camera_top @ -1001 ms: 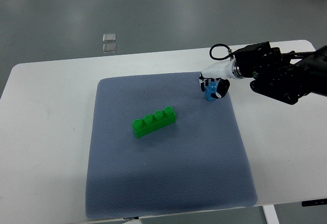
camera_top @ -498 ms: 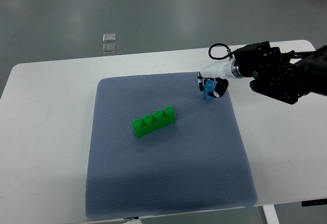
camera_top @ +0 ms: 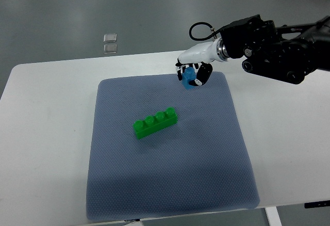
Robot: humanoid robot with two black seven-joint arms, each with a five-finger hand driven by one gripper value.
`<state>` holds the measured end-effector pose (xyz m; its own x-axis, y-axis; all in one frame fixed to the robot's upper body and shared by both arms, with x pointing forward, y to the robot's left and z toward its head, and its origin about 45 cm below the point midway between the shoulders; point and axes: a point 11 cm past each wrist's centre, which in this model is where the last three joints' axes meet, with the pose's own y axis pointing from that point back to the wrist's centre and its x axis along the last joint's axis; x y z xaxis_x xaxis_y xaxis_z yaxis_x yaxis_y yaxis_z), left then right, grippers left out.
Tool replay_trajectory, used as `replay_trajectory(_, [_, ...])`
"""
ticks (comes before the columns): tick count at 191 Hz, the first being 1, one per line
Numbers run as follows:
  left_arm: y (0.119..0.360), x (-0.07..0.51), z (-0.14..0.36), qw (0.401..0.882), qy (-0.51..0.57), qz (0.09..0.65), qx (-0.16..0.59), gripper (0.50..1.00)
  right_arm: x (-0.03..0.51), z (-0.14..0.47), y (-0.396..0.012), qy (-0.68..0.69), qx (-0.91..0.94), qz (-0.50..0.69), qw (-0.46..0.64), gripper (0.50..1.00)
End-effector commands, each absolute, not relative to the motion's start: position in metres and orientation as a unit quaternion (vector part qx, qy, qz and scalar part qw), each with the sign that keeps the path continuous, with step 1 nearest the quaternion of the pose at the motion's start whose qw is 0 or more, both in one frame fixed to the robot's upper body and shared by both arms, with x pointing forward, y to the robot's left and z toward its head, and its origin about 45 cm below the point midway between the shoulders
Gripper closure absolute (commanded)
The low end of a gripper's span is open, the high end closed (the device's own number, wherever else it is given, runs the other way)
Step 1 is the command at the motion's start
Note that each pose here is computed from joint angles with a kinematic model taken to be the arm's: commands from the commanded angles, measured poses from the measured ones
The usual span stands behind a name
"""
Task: Stack blue block on green block with right hand
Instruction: 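Lift the blue block and carry it over the green block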
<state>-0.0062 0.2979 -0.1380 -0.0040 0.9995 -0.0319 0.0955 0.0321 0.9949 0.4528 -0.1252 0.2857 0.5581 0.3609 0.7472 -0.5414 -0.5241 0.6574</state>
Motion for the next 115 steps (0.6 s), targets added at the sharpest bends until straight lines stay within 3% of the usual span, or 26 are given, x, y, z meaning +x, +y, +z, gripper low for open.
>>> replay_trajectory(1, [0.298,-0.006,-0.138,0.483,0.532,0.468,0.514,0.5,0.439,0.307,-0.103,-0.045,0.764,0.451,0.459,0.926])
replay_trajectory(45, [0.297,-0.008,-0.138,0.482,0.533,0.467,0.514,0.5,0.407,0.312,-0.055,-0.045,0.815,0.412,0.406,0.926])
replay_trajectory(115, [0.297,-0.009,-0.138,0.483,0.534,0.466,0.515,0.5,0.405,0.298,-0.042,-0.089,0.811,0.432,0.385,0.926])
